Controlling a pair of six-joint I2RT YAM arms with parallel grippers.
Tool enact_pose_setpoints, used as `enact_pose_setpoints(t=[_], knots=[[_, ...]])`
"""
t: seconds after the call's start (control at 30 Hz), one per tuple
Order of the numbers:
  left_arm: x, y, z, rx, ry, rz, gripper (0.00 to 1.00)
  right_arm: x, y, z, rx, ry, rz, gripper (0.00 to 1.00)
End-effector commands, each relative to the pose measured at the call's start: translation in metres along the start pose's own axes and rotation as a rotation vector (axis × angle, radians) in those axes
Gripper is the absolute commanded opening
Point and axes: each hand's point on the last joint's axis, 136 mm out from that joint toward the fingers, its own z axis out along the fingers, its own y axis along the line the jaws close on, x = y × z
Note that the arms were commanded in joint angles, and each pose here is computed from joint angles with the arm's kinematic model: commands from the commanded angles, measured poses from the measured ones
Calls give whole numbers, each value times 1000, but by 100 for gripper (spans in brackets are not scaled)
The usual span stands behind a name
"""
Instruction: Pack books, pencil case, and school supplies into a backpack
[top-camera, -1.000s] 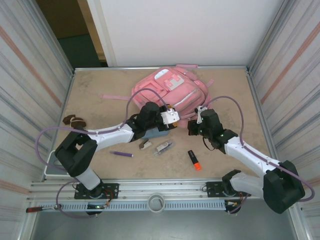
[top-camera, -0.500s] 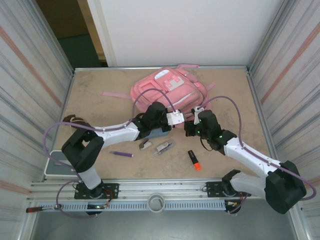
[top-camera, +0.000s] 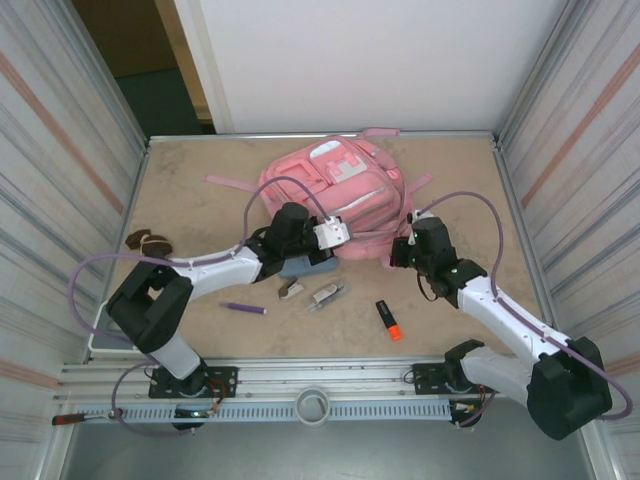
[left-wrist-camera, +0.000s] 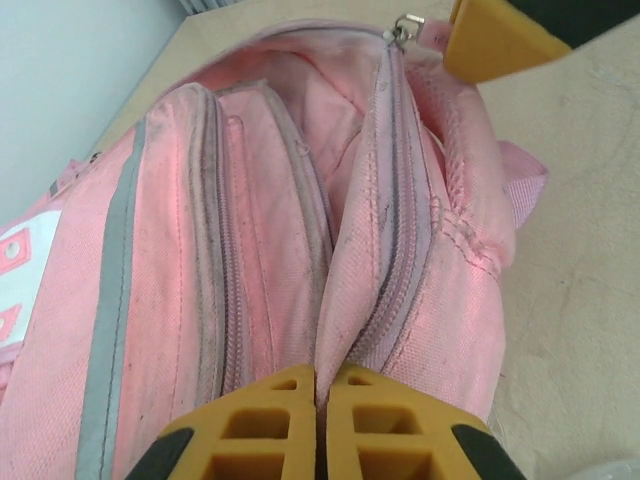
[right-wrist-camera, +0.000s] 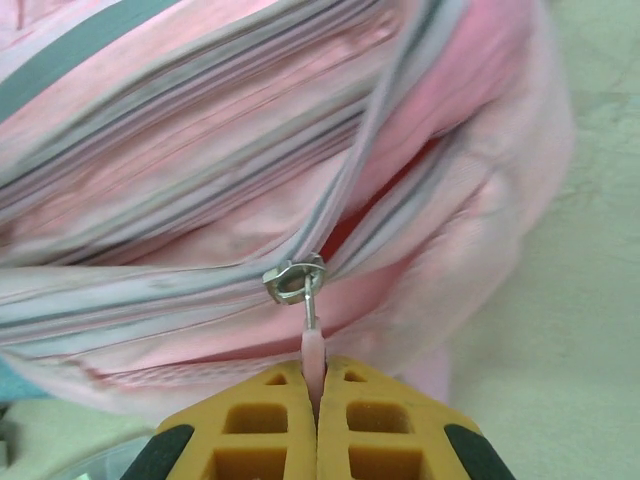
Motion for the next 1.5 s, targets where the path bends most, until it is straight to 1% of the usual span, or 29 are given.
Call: enact_pose_setpoints(t=[0.0, 0.17, 0.2, 0.23, 0.27, 0.3, 0.33, 0.37, 0.43, 0.47, 0.57, 0.63, 0.8, 1.1, 1.17, 1.2, 1.27, 1.3, 1.4, 1.47], knots=[[-10, 41, -26, -129, -61, -57, 0, -17, -24, -12, 98, -46, 46, 0], [6, 51, -31, -162, -29, -81, 0, -22, 12, -10, -71, -60, 33, 0], [6, 50, -31, -156, -28, -75, 5, -23, 19, -10, -98, -63, 25, 0], [6, 47, -31, -137, -24, -75, 23, -23, 28, -10, -126, -64, 15, 0], [2, 43, -31, -113, -26, -76, 34, -23, 35, -10, -151, -67, 6, 0], [-1, 39, -31, -96, -28, -75, 41, -25, 41, -12, -171, -72, 1, 0], [-7, 34, -30, -76, -35, -67, 50, -26, 48, -13, -191, -75, -7, 0], [-14, 28, -29, -60, -41, -53, 56, -28, 54, -14, -208, -79, -13, 0], [-25, 17, -26, -33, -51, -22, 63, -29, 64, -16, -239, -82, -18, 0], [-31, 11, -24, -17, -56, -8, 65, -31, 68, -18, -255, -86, -19, 0], [-43, -5, -13, 20, -56, 33, 68, -33, 79, -21, -284, -90, -24, 0], [-45, -7, -4, 20, -44, 54, 68, -35, 85, -24, -302, -95, -30, 0], [-43, -10, 14, 46, -19, 63, 65, -36, 95, -30, -328, -106, -38, 0], [-26, -10, 27, 56, 20, 47, 53, -34, 96, -30, -339, -111, -27, 0], [-24, -10, 28, 63, 23, 36, 48, -35, 96, -30, -337, -111, -30, 0], [-23, -10, 28, 66, 22, 33, 45, -36, 96, -31, -334, -115, -33, 0], [-23, -9, 27, 67, 24, 29, 35, -36, 93, -29, -312, -113, -44, 0], [-24, -7, 26, 61, 22, 27, 29, -36, 89, -28, -293, -112, -54, 0], [-23, 0, 18, 50, 6, 8, 14, -31, 70, -21, -202, -91, -79, 0], [-24, 5, 10, 43, -16, -9, 7, -27, 54, -16, -137, -73, -85, 0]])
